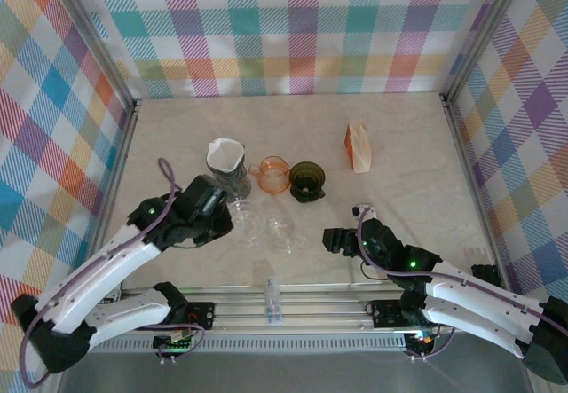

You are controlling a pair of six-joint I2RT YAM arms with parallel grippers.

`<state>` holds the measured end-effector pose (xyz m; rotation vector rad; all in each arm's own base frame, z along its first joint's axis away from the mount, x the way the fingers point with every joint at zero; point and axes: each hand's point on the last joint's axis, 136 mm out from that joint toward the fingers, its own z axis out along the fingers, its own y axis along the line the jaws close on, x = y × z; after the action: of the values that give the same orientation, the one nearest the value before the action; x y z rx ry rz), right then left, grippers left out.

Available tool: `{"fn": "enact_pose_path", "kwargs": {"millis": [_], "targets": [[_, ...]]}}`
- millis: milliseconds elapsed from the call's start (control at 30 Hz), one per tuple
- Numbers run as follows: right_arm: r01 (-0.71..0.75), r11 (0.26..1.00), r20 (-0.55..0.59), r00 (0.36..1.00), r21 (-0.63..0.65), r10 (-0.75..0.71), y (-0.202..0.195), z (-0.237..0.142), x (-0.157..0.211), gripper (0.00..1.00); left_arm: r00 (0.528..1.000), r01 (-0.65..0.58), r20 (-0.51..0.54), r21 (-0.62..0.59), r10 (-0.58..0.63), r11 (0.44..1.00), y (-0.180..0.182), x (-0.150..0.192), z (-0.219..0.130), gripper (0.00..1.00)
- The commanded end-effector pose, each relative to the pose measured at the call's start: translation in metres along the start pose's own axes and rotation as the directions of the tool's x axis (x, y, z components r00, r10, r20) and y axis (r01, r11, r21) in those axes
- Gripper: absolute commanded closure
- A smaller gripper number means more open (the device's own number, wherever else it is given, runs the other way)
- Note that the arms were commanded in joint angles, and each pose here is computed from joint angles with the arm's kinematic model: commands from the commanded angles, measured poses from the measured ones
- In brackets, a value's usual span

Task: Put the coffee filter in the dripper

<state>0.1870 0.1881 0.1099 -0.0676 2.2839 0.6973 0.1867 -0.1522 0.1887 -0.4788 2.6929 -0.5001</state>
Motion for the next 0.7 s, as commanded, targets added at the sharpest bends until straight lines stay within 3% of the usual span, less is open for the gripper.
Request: {"fn": "enact_pose_path", "kwargs": {"millis": [0, 300, 567, 667], "targets": [[-0.021, 1.000, 0.020, 1.000, 0.008, 0.021, 0.000, -0.001, -0.005, 0.18, 0.996, -0.063, -0.049, 0.093, 0.068, 0.994, -0.039, -0.005, 0.008, 1.00], [-0.031, 0.999, 0.029, 0.999, 0.015, 0.031, -0.003, -0.006, -0.006, 0.18, 0.990, -0.099, -0.088, 0.128, 0.110, 0.987, -0.077, -0.014, 0.027, 1.00], [-0.053, 0.998, 0.016, 0.999, 0.038, 0.052, -0.007, -0.004, -0.004, 0.18, 0.991, -0.113, -0.049, 0.149, 0.122, 0.982, -0.084, -0.023, 0.008, 1.00], [-0.088, 0.996, -0.061, 0.994, 0.017, 0.089, -0.004, 0.010, -0.002, 0.24, 0.992, -0.118, -0.033, 0.150, 0.124, 0.982, -0.083, -0.026, 0.000, 1.00]]}}
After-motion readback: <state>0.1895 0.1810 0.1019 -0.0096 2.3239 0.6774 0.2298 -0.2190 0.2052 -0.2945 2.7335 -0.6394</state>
